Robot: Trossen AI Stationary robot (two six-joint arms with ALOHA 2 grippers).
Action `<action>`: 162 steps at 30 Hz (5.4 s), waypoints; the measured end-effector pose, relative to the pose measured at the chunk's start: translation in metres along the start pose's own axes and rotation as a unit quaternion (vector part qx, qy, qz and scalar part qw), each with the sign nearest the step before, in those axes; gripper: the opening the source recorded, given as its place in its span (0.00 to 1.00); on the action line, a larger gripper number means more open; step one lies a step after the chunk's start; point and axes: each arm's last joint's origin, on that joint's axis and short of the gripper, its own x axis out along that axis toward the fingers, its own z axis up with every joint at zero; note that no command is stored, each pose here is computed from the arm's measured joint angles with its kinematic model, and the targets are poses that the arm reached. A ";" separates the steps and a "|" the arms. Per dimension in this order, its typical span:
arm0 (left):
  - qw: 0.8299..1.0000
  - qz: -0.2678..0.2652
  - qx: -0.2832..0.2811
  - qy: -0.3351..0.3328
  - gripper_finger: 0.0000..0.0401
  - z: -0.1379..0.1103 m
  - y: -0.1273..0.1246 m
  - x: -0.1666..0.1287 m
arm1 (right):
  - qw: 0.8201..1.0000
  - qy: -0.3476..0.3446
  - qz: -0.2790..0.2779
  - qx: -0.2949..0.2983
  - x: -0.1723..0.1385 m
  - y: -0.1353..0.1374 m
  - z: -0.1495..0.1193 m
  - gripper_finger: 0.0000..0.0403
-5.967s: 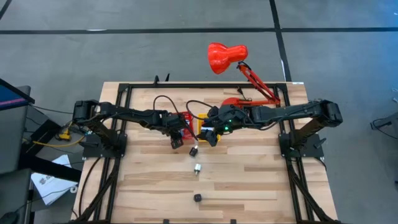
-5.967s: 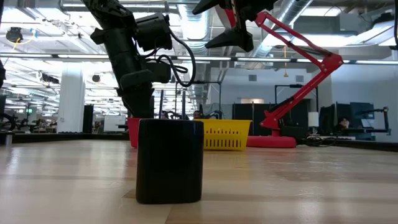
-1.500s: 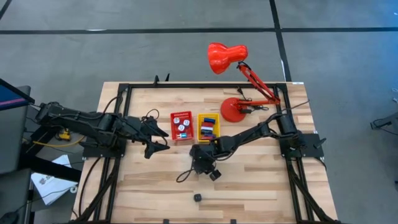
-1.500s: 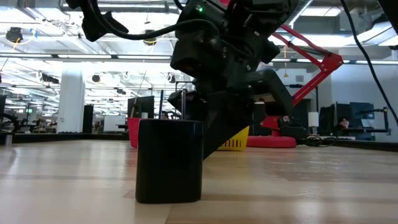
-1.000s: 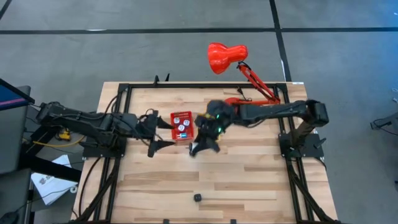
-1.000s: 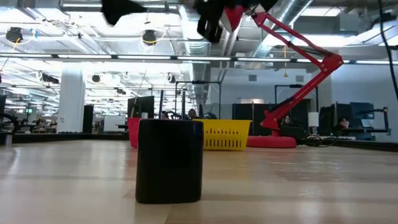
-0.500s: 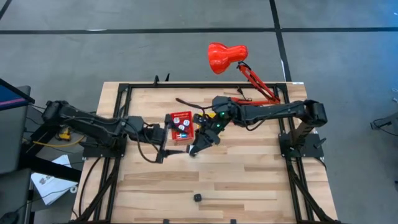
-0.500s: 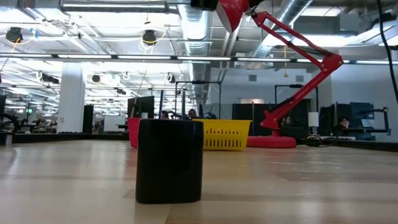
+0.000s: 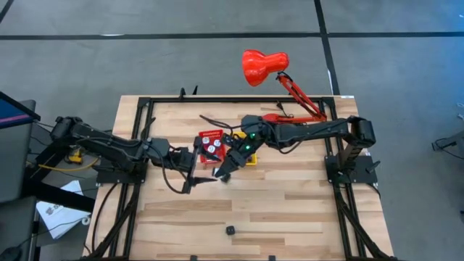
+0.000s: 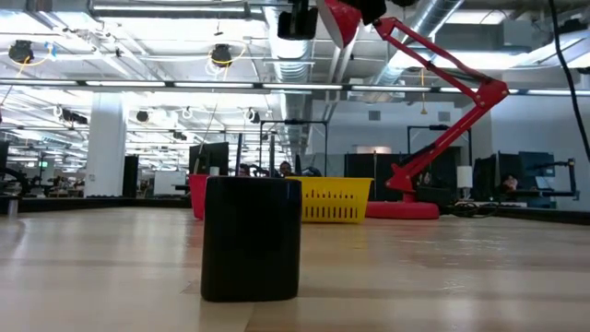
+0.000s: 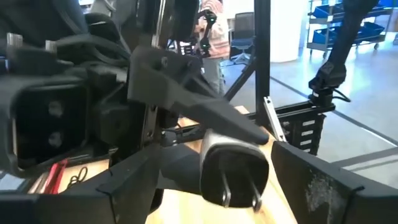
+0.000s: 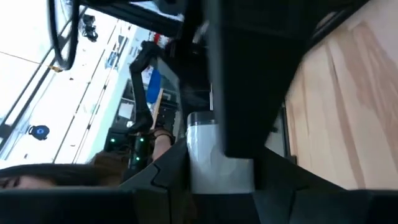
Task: Pick & Place Office items
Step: Put the white charger adapter into the red basket
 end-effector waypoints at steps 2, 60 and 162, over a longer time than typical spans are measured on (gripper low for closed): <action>1.000 0.005 0.000 0.001 0.71 0.000 0.000 0.000 | 1.000 -0.001 0.001 0.003 0.000 -0.001 0.001 0.33; 0.921 0.177 -0.195 0.285 0.34 -0.044 0.029 -0.050 | 0.848 -0.149 -0.384 -0.333 -0.037 -0.023 0.016 0.89; 0.809 0.276 -0.185 0.485 0.37 -0.164 0.141 0.045 | 0.811 -0.251 -0.370 -0.376 -0.052 0.019 -0.064 0.88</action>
